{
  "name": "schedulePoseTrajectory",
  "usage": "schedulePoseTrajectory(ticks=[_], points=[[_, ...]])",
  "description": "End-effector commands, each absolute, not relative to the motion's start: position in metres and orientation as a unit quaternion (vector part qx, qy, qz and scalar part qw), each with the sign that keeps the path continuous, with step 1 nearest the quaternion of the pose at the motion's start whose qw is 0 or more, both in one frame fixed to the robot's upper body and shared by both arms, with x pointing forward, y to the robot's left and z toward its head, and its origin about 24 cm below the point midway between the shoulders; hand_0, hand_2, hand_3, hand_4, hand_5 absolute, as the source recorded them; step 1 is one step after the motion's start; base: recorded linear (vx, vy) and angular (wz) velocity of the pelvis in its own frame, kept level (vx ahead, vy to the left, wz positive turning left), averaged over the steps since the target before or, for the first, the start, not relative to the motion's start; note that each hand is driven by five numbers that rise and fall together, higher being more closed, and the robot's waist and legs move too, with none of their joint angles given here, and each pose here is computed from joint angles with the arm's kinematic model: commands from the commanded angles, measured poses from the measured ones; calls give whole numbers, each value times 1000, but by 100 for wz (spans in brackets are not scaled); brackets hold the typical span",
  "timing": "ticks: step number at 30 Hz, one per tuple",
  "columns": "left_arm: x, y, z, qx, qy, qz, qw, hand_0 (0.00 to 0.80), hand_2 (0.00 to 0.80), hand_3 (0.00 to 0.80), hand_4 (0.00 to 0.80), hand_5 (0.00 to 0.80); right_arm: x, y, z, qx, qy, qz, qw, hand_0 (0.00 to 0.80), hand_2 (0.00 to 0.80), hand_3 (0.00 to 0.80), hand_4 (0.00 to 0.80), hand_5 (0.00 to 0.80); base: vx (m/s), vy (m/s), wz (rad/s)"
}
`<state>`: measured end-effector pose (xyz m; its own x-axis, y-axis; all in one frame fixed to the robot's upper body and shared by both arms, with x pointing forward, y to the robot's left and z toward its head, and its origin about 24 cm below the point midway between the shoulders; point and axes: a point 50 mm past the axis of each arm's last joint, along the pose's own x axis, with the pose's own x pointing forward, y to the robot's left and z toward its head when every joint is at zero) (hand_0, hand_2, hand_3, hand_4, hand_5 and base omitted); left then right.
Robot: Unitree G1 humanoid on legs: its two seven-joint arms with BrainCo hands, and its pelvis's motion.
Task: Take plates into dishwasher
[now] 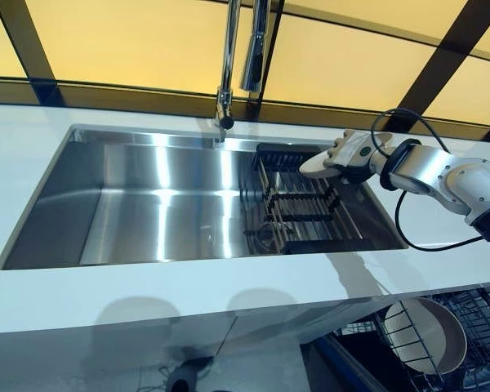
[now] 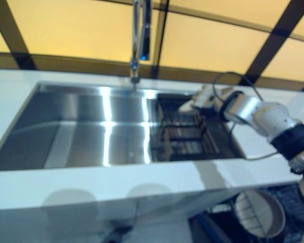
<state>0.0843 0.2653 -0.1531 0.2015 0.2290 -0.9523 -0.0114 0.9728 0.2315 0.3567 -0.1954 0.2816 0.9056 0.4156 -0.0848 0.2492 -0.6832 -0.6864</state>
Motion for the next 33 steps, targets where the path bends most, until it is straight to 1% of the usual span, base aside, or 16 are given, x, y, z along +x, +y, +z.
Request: schedulePoseTrajectory(ticks=[1, 2, 3, 6, 7, 9, 13, 16, 21, 22, 24, 26, 27, 29, 33], points=[[68, 266, -157, 105, 657, 70, 743, 0, 0, 0, 0, 0, 350, -228, 330, -886, -177, 1, 428, 800, 800, 800, 800, 800, 58, 25, -3], [66, 266, -158, 106, 659, 68, 742, 0, 0, 0, 0, 0, 348, -232, 335, -876, -182, -13, 446, 800, 800, 800, 800, 800, 48, 20, -4], [66, 266, -158, 106, 659, 68, 742, 0, 0, 0, 0, 0, 348, -232, 335, -876, -182, -13, 446, 800, 800, 800, 800, 800, 56, 23, -2], [62, 265, -158, 108, 664, 65, 737, 0, 0, 0, 0, 0, 344, -243, 347, -834, -193, -48, 515, 800, 800, 800, 800, 800, 56, 24, -3], [62, 265, -158, 108, 664, 65, 737, 0, 0, 0, 0, 0, 344, -243, 347, -834, -193, -48, 515, 800, 800, 800, 800, 800, 55, 23, -7], [60, 265, -159, 108, 667, 62, 734, 0, 0, 0, 0, 0, 340, -252, 354, -810, -197, -69, 548, 800, 800, 800, 800, 800, 60, 27, -11], [56, 266, -159, 110, 670, 60, 732, 0, 0, 0, 0, 0, 335, -265, 356, -790, -194, -91, 575, 800, 800, 800, 800, 800, 56, 11, -12], [56, 266, -159, 113, 670, 58, 731, 0, 0, 0, 0, 0, 332, -277, 358, -785, -181, -111, 582, 800, 800, 800, 800, 800, 39, -5, -7], [56, 268, -158, 116, 671, 57, 730, 0, 0, 0, 0, 0, 326, -298, 359, -741, -162, -139, 636, 800, 800, 800, 800, 800, 11, -5, -11], [56, 269, -158, 117, 671, 56, 730, 0, 0, 0, 0, 0, 325, -309, 357, -712, -149, -149, 670, 800, 800, 800, 800, 800, 4, 4, -4], [58, 270, -158, 117, 671, 55, 730, 0, 0, 0, 0, 0, 323, -324, 350, -670, -124, -156, 715, 800, 800, 800, 800, 800, 11, 4, -13], [58, 270, -158, 118, 671, 55, 730, 0, 0, 0, 0, 0, 321, -334, 345, -641, -107, -160, 743, 800, 800, 800, 800, 800, 15, -6, -16], [57, 271, -157, 118, 671, 54, 730, 0, 0, 0, 0, 0, 319, -348, 337, -591, -84, -167, 785, 800, 800, 800, 800, 800, 15, -16, -12], [57, 272, -157, 118, 671, 54, 730, 0, 0, 0, 0, 0, 314, -365, 327, -541, -62, -182, 819, 800, 800, 800, 800, 800, 6, -10, -2], [56, 273, -157, 118, 670, 52, 731, 0, 0, 0, 0, 0, 304, -389, 314, -483, -38, -209, 849, 800, 800, 800, 800, 800, -1, -12, -4]])
